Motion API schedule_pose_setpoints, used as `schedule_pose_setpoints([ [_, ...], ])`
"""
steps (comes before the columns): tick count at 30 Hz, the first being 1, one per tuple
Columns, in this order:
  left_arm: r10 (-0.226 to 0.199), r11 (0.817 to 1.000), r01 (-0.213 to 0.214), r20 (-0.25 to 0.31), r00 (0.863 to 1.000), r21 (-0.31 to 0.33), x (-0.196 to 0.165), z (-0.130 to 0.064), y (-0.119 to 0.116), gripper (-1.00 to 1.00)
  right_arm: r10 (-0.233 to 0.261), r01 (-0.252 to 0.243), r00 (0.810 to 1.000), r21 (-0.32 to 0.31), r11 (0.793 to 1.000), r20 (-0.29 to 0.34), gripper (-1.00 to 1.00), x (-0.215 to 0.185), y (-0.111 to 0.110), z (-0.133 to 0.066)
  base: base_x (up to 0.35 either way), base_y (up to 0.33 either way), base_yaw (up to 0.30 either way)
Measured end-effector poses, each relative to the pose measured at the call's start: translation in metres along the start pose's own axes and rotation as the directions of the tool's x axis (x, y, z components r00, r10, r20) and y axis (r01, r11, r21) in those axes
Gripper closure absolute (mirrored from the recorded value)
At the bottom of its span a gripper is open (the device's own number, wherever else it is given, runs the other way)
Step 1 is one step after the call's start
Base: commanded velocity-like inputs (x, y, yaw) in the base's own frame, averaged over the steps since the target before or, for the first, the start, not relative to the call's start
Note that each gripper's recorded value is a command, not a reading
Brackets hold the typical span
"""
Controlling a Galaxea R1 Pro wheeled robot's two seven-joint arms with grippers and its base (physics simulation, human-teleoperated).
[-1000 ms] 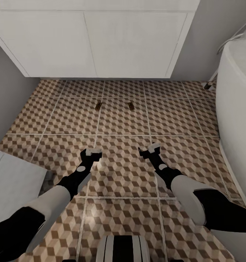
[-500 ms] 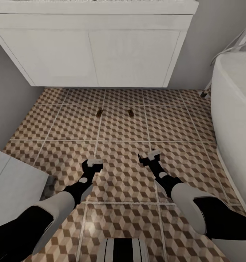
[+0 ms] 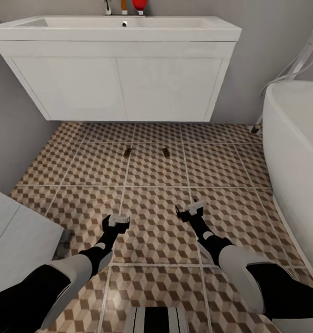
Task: Take the four mousetraps from the cabinet in the bathroom and place them on the bathroom floor. Make sure all four end up on the same floor surface, and ensure that at least two of them are either under or directly next to the same bathroom sink.
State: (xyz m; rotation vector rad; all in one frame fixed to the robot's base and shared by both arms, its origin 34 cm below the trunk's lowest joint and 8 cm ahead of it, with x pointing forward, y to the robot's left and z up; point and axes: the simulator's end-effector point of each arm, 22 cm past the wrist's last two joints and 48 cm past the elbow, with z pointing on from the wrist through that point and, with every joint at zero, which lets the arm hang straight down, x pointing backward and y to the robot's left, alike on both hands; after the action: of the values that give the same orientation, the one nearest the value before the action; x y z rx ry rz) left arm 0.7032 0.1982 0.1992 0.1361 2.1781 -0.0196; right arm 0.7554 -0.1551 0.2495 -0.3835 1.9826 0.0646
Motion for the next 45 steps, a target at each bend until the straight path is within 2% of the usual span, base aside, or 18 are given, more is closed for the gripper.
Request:
schedule_pose_setpoints([
  [3, 0.000, 1.000, 0.000, -0.005, 1.000, 0.000, 0.010, -0.010, 0.002, -1.00, 0.002, -0.002, 1.000, 0.002, 1.000, -0.008, -1.00, 0.006, 0.001, -0.009, 0.000, 0.000, 0.000],
  [14, 0.008, 1.000, -0.008, 0.047, 0.999, -0.021, 0.010, -0.036, 0.018, -1.00, -0.010, 0.011, 1.000, 0.019, 1.000, -0.024, -1.00, 0.017, -0.011, -0.035, 0.000, 0.000, 0.000],
  [22, 0.015, 0.999, -0.014, 0.041, 0.999, -0.036, 0.021, -0.056, 0.029, -1.00, -0.017, 0.018, 1.000, 0.031, 0.999, -0.021, -1.00, 0.025, -0.019, -0.056, 0.000, 0.000, 0.000],
  [29, 0.024, 0.998, -0.023, 0.019, 1.000, -0.051, 0.038, -0.075, 0.041, -1.00, -0.025, 0.026, 0.999, 0.042, 0.999, -0.044, -1.00, 0.045, -0.028, -0.082, 0.000, 0.000, 0.000],
  [37, 0.027, 0.998, -0.025, 0.034, 0.999, -0.055, 0.030, -0.084, 0.043, -1.00, -0.020, 0.021, 1.000, 0.064, 0.998, -0.008, -1.00, 0.034, -0.037, -0.093, 0.000, 0.000, 0.000],
  [45, 0.029, 0.998, -0.028, 0.019, 0.999, -0.057, 0.043, -0.103, 0.044, -1.00, -0.020, 0.021, 1.000, 0.078, 0.997, -0.015, -1.00, 0.041, -0.044, -0.113, 0.000, 0.000, 0.000],
])
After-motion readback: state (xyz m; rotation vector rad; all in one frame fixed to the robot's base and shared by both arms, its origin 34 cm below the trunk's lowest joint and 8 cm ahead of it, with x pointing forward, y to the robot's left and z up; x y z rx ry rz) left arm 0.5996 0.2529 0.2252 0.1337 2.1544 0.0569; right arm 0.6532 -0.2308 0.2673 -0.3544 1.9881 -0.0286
